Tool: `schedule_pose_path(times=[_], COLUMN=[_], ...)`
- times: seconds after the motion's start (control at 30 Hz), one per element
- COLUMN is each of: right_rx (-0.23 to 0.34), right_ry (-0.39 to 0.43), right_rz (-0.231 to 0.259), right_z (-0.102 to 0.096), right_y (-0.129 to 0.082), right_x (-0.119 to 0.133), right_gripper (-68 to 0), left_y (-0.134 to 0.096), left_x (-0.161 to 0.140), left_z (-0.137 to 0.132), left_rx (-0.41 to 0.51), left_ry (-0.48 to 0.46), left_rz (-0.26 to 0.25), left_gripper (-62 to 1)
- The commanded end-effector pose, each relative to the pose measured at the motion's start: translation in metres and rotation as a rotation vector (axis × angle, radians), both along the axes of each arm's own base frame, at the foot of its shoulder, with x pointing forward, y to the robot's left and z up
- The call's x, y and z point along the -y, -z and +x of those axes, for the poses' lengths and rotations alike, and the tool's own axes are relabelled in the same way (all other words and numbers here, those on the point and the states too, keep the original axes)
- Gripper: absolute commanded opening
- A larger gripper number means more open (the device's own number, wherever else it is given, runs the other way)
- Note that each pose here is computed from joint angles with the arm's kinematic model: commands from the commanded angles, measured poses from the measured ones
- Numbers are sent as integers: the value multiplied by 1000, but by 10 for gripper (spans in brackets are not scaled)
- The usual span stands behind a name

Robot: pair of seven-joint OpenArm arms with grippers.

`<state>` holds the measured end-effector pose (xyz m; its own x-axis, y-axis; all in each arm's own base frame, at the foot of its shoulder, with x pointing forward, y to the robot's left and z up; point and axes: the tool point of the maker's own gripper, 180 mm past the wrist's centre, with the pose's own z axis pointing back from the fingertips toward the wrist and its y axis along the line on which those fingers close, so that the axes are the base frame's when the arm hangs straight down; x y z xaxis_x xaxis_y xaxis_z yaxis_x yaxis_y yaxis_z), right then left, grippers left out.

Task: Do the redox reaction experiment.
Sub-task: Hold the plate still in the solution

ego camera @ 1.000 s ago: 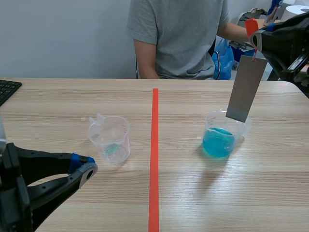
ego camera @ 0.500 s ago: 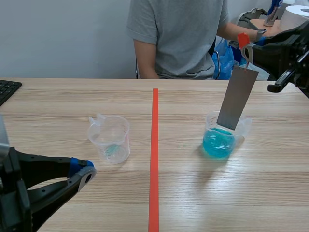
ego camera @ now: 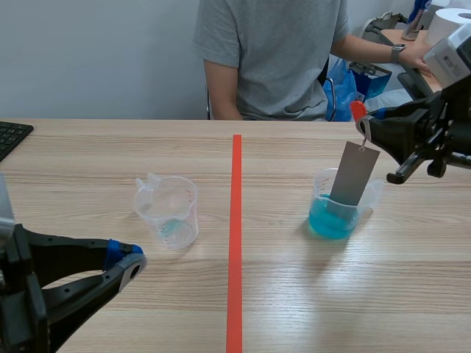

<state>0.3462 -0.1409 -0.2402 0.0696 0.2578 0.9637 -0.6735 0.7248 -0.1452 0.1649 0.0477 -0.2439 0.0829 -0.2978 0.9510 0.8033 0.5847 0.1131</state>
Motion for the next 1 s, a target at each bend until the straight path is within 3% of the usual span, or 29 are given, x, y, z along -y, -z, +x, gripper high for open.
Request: schedule_pose_path(times=[0.0,0.23,0.97], right_rx=[29,16,20], right_ry=[-11,4,3], right_rz=[-3,-7,-1], right_z=[3,3,3], right_y=[-8,3,2], right_x=[2,9,9], right_gripper=[-664,-664,-664], left_y=[-8,-8,-8], left_x=[4,4,4], left_z=[0,0,0], left_rx=[17,17,15], left_ry=[1,1,0], left_rz=[-30,-29,-27], left_gripper=[-575,-575,-575])
